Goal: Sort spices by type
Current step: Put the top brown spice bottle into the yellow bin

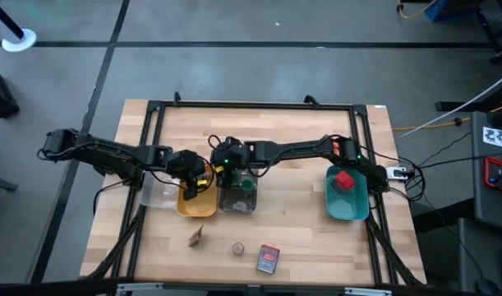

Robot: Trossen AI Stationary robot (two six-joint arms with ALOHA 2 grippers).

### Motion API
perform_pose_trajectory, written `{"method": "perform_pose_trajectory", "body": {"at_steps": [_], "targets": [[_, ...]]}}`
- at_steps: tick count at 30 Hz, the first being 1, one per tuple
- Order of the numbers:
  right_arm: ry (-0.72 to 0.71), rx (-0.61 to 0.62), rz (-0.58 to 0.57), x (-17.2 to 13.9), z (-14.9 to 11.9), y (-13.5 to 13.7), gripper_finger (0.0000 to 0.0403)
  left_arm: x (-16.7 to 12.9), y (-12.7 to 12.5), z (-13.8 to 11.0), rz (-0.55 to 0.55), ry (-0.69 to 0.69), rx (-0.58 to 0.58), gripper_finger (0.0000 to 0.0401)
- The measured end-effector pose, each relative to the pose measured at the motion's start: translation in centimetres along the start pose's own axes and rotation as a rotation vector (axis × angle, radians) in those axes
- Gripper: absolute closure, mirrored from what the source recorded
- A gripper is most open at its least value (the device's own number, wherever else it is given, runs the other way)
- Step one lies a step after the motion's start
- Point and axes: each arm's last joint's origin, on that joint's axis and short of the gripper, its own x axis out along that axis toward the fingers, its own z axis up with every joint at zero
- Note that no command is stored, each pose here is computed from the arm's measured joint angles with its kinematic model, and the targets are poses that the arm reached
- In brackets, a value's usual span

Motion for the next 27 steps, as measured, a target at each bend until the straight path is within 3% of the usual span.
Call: {"method": "perform_pose_trajectory", "body": {"at_steps": [6, 13, 27], "targets": [[0.022, -0.046, 0.097, 0.3, -0.4, 1.0, 0.0139, 0.0, 0.0, 0.0, 0.005, 0.0, 0.025, 0.0224], [0.001, -0.098, 0.108, 0.2, -0.3, 1.6, 0.0157, 0.0, 0.0, 0.0, 0.005, 0.002, 0.025, 0.0218], [-0.014, -0.099, 0.115, 0.4, -0.2, 1.7, 0.0351, 0.0, 0.0, 0.0, 0.005, -0.002, 0.024, 0.0218]]}}
